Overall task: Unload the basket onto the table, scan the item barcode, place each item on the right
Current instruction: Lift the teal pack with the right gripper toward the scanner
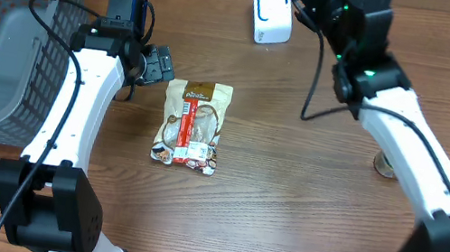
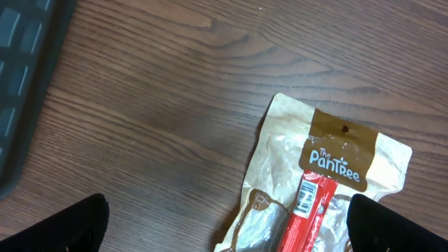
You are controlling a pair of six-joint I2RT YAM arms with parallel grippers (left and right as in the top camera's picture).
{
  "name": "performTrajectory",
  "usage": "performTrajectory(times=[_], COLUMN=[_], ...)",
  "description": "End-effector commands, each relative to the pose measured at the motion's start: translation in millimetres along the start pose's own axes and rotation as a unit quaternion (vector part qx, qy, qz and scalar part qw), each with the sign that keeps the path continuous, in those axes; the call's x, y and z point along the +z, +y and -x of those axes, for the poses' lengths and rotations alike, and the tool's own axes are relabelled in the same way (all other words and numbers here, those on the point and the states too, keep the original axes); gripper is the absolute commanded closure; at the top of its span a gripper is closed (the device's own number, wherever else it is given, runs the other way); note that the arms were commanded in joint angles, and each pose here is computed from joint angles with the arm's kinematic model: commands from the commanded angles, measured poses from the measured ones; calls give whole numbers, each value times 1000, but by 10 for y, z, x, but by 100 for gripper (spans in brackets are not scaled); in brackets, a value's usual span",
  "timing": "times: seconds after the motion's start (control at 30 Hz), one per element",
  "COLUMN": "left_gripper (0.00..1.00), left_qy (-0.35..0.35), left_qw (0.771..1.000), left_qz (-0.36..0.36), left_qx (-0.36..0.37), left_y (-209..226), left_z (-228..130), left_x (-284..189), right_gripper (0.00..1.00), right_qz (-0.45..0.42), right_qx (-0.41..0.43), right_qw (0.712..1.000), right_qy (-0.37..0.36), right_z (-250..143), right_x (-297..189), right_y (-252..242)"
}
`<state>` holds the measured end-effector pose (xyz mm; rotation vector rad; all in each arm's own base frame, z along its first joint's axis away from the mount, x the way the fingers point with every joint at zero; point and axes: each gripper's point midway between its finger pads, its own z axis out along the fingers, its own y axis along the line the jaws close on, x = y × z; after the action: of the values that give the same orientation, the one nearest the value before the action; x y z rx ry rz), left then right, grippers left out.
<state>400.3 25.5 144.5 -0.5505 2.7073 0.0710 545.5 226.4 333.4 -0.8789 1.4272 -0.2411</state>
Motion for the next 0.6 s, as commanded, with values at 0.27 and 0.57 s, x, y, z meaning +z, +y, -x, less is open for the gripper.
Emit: performTrajectory(times=[0.27,0.57], left_gripper=[0,0], left_qy=[-8,-8], left_qw=[1000,1000], left_qz=[6,5], left_qx=[3,3], left_y=[14,12], left_z=[44,44], left_x=[-27,-27], right_gripper=[96,96], right_qz=[-67,-102], right_qx=[-21,-48], right_qw=[997,993], right_qy=[-7,-31], right_z=[-396,-567], right_x=[526,754], right_y=[208,511])
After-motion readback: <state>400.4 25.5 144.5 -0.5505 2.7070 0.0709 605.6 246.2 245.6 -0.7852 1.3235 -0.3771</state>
